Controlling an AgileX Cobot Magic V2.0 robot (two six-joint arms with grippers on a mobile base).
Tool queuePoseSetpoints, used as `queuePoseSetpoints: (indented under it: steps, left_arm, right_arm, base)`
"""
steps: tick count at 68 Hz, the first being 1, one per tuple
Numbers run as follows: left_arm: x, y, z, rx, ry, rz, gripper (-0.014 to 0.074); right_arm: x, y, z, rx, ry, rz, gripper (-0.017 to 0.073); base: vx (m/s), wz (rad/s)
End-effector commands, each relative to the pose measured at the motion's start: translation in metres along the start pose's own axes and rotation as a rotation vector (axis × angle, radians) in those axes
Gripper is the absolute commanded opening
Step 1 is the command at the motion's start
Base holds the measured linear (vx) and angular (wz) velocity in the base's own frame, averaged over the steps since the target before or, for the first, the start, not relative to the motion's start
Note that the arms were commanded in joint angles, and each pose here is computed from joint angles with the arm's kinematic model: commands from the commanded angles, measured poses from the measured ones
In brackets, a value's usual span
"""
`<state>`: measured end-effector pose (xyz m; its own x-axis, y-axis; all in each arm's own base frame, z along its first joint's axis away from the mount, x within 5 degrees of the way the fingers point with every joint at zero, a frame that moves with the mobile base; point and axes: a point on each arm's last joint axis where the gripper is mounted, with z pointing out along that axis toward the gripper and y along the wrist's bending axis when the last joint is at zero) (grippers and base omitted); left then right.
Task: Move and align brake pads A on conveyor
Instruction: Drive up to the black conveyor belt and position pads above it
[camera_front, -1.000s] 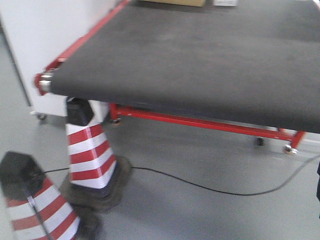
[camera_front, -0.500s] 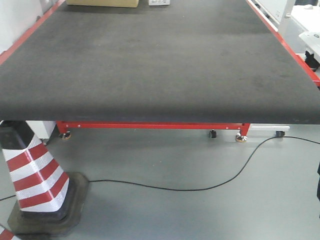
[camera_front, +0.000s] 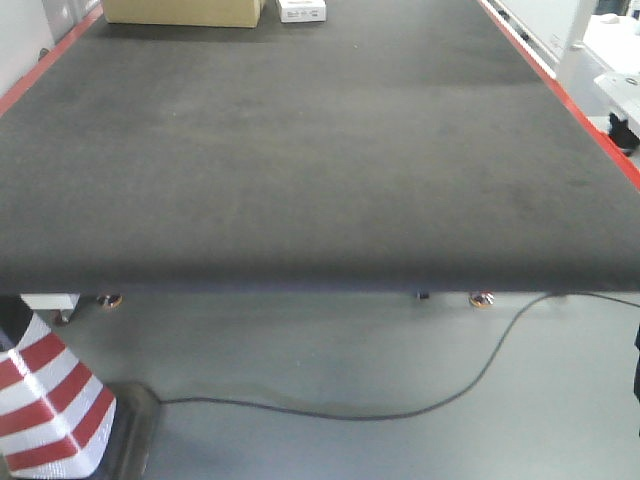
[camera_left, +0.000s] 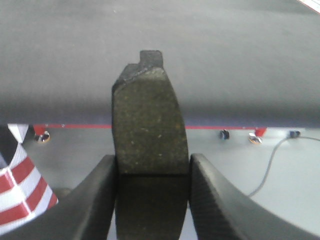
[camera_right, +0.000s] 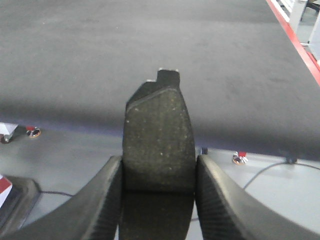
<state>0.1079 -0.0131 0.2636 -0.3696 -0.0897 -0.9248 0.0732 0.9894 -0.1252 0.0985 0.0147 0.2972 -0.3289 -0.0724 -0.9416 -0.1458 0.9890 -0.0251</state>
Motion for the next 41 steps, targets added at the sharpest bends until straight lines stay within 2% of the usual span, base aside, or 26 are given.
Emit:
queuePoseSetpoints:
  steps: [1,41]
  left_arm:
    - [-0.017,-0.0025,-0.003,0.018,-0.116,-0.015,-0.0006]
    - [-0.017,-0.0025,-0.003,0.018,-0.116,-0.015,-0.0006]
  right_arm:
    - [-0.0178,0.0004,-0.0038,-0.007,-0.125,-0.013,-0.0007]
    - [-0.0178,0.0004,-0.0038,-0.007,-0.125,-0.013,-0.0007]
  base:
    - [0.34,0.08]
    - [0.4,0.05]
